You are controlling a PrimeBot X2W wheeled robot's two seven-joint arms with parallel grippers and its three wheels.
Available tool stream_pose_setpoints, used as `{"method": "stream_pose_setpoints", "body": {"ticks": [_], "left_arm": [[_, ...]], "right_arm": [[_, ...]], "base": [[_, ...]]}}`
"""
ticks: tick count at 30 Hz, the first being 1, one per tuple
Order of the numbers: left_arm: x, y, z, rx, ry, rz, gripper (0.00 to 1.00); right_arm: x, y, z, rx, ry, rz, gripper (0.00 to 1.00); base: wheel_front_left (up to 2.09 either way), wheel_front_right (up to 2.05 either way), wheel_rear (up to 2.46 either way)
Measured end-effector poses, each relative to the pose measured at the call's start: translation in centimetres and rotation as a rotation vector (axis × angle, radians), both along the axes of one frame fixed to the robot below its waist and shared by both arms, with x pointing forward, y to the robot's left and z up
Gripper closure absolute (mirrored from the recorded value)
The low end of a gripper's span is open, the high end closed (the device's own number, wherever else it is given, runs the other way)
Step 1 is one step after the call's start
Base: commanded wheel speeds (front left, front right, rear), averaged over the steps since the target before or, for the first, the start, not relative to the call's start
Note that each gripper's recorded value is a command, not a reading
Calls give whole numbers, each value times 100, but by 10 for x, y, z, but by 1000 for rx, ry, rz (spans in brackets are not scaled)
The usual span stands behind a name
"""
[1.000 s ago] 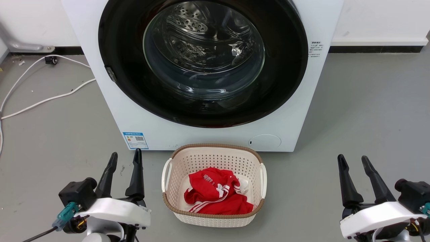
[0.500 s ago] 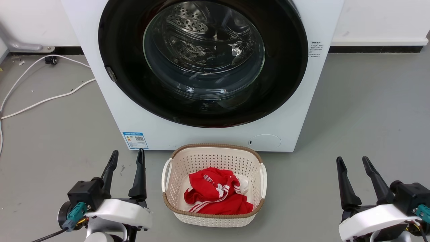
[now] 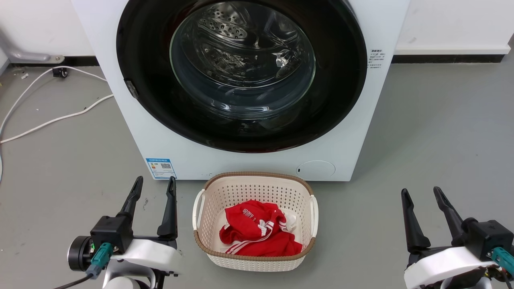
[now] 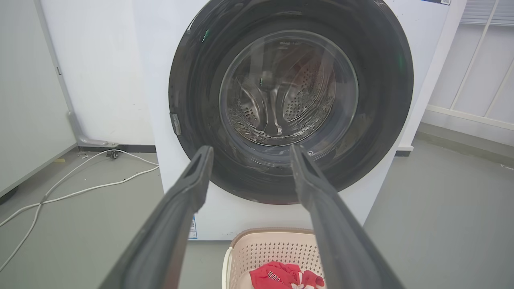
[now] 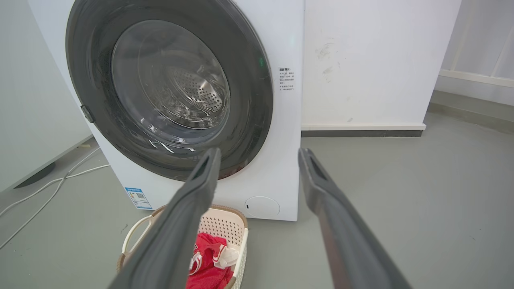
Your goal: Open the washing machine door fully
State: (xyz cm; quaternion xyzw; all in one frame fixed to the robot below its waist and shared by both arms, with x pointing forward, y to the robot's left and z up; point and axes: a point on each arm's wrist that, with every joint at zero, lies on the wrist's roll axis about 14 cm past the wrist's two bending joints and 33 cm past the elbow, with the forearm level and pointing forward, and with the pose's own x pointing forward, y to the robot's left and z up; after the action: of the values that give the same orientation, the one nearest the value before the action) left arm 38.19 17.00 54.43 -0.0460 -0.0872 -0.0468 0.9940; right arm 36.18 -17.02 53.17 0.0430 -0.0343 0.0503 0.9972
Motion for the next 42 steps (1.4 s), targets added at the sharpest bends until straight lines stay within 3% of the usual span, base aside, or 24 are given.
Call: {"method": "stream_pose_setpoints", "body": {"ticks": [14, 23, 24, 25, 26, 31, 37, 42], "left_arm": [[-1, -3, 3, 87, -27, -5, 0], [-2, -4, 1, 87, -23, -5, 0], [-2, -4, 0, 87, -21, -5, 0], [-1, -4, 0, 86, -19, -5, 0], [-1, -4, -1, 86, -18, -5, 0], [-2, -4, -1, 85, -16, -5, 0], [-2, -3, -2, 83, -14, -1, 0], [-1, -2, -2, 81, -13, 3, 0]], "right_arm": [[-1, 1, 1, -47, -22, 0, 0], [-2, -1, -2, -29, -18, -7, 0], [-2, -2, -2, -21, -15, -8, 36], [-3, -2, -3, -12, -11, -8, 84], [-3, -2, -4, -7, -9, -9, 100], [-3, -2, -5, 37, -11, -11, 100], [-3, -15, -6, 288, -25, -55, 100], [0, -27, -6, 713, -38, -103, 100]], "base": [[0, 0, 0], [0, 0, 0], [0, 0, 0], [0, 0, 0], [0, 0, 0], [0, 0, 0], [0, 0, 0], [0, 0, 0]]}}
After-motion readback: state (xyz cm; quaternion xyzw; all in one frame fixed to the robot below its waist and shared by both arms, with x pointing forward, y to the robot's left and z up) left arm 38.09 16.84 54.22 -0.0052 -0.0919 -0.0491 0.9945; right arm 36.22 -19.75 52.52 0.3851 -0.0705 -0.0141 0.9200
